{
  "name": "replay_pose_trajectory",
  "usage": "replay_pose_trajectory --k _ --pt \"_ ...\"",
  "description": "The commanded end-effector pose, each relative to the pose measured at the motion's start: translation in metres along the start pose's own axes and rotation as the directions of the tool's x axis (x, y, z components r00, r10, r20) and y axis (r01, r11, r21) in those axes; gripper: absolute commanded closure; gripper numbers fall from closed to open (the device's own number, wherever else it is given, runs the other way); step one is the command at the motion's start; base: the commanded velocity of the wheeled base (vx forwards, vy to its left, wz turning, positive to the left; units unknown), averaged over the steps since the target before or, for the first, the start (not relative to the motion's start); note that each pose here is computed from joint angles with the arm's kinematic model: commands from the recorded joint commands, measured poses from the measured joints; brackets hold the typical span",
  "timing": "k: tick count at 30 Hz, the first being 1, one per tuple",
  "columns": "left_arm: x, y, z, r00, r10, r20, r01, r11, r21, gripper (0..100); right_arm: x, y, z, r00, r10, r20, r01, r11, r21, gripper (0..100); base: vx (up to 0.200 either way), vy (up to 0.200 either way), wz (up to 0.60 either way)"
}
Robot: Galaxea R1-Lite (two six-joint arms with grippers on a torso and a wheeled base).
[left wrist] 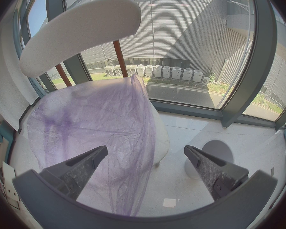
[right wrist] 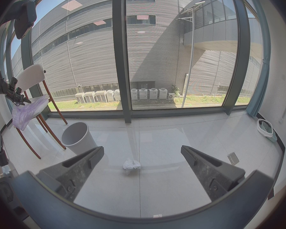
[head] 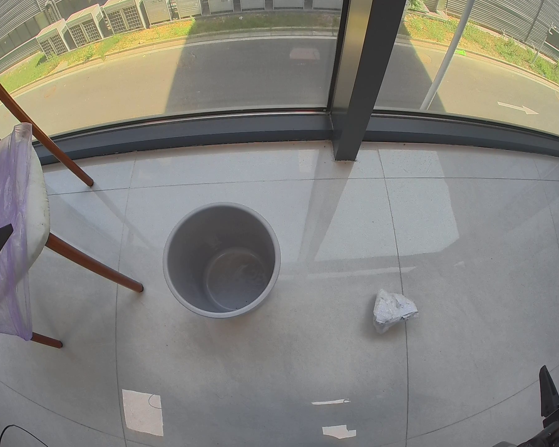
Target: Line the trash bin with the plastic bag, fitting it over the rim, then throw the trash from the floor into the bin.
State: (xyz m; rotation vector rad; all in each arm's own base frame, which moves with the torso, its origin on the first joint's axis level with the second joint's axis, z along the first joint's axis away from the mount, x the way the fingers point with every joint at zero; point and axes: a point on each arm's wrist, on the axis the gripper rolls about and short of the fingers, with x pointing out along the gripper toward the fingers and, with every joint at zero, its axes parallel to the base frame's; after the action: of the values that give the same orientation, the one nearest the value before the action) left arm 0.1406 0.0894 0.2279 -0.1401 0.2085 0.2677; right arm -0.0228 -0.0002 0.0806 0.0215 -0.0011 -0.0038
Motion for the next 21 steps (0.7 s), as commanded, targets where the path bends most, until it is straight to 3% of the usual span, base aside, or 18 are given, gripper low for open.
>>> replay_pose_trajectory --k 1,9,15,21 --pt "0.034 0.006 -0.001 0.997 -0.018 -0.079 0.016 1.000 -0.019 0 0.000 0.000 -0.005 1.000 -0.001 -0.003 0.001 1.000 0.000 0 0.000 0.000 0.00" --pt "0.069 -0.001 0.003 0.992 -0.044 -0.119 0.044 0.999 -0.007 0 0.000 0.000 -0.005 1.000 -0.001 -0.003 0.001 1.000 0.002 0 0.000 0.000 0.00" --pt "0.081 -0.020 0.007 0.990 -0.073 -0.122 0.076 0.997 0.021 0 0.000 0.000 -0.005 1.000 -0.002 -0.001 0.002 1.000 0.002 0 0.000 0.000 0.00" --pt "0.091 -0.023 0.011 0.993 -0.015 -0.113 0.019 0.999 0.038 0 0.000 0.000 -0.005 1.000 -0.002 -0.001 0.002 1.000 0.002 0 0.000 0.000 0.00"
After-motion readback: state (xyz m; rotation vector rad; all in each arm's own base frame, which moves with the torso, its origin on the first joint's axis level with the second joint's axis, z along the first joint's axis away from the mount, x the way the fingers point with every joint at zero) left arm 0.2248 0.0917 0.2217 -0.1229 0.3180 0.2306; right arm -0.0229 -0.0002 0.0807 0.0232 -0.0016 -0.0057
